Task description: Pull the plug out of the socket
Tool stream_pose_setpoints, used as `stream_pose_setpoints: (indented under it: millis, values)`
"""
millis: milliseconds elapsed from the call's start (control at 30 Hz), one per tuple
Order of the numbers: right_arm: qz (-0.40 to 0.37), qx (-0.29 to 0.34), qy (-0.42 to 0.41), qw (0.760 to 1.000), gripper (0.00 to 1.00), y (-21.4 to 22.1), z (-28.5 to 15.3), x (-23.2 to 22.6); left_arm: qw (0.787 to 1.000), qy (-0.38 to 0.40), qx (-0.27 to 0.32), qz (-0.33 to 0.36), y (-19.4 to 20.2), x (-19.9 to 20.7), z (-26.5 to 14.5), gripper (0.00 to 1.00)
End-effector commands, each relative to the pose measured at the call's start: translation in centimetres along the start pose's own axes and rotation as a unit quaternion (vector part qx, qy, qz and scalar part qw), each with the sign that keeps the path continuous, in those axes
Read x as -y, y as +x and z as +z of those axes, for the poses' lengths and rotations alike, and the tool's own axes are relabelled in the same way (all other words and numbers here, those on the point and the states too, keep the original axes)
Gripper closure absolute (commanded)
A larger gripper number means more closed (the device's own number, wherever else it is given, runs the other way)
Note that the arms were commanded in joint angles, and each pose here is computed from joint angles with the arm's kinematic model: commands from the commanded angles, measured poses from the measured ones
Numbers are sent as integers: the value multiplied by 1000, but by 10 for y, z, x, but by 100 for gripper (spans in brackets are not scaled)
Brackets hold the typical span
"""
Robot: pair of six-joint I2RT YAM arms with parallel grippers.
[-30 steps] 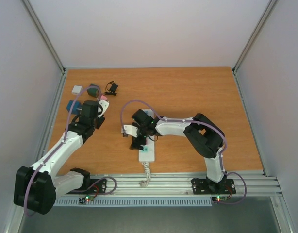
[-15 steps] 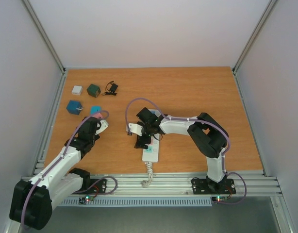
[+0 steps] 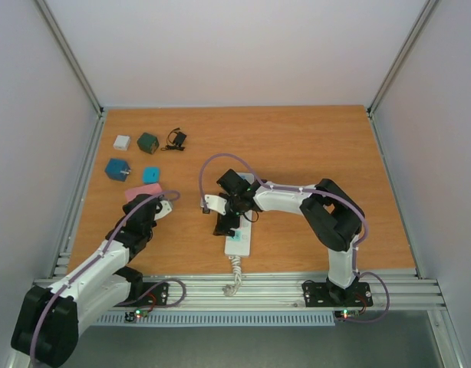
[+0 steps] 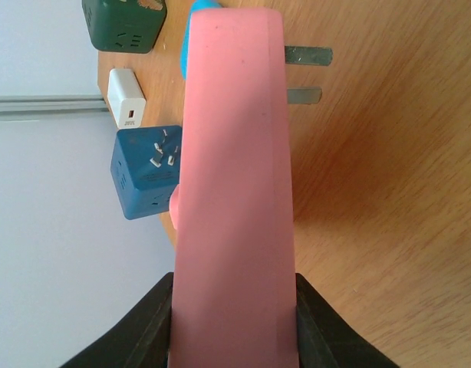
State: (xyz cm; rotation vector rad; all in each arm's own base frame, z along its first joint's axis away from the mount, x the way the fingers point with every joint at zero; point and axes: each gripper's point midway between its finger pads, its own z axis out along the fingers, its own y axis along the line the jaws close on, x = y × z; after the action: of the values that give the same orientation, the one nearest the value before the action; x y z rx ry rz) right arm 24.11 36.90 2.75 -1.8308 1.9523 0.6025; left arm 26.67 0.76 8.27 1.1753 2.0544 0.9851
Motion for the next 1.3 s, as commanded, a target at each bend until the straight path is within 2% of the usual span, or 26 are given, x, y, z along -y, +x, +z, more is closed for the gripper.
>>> stream_pose_setpoints:
  millis: [0, 133, 333, 500, 700, 900, 1100, 1267]
  values:
    - [5, 10, 0, 1000, 1, -6, -12, -3, 1000, 25, 4, 18, 1, 15, -1, 66]
    - [8, 8, 1, 1000, 1, -5, -12, -3, 998, 57, 4, 17, 0, 25, -3, 54]
    - [9, -1, -4, 1000, 1, -4, -14, -9, 993, 117, 26, 15, -8, 34, -16, 23]
    - [-3, -10, -8, 1000, 2, 0, -17, -22, 984, 166, 55, -26, -27, 29, -30, 1]
    - [-23, -21, -23, 999, 2, 3, -17, -45, 966, 222, 77, -104, -57, 16, -43, 0]
    - [-42, -40, -38, 998, 1, 13, -19, -61, 957, 224, 94, -158, -78, -6, -44, 0]
    - [-62, -64, -55, 994, 1, 32, -21, -82, 952, 214, 91, -200, -83, -21, -35, 0]
    - [-75, -93, -44, 992, 1, 52, -17, -80, 941, 235, 85, -230, -85, -26, -29, 0]
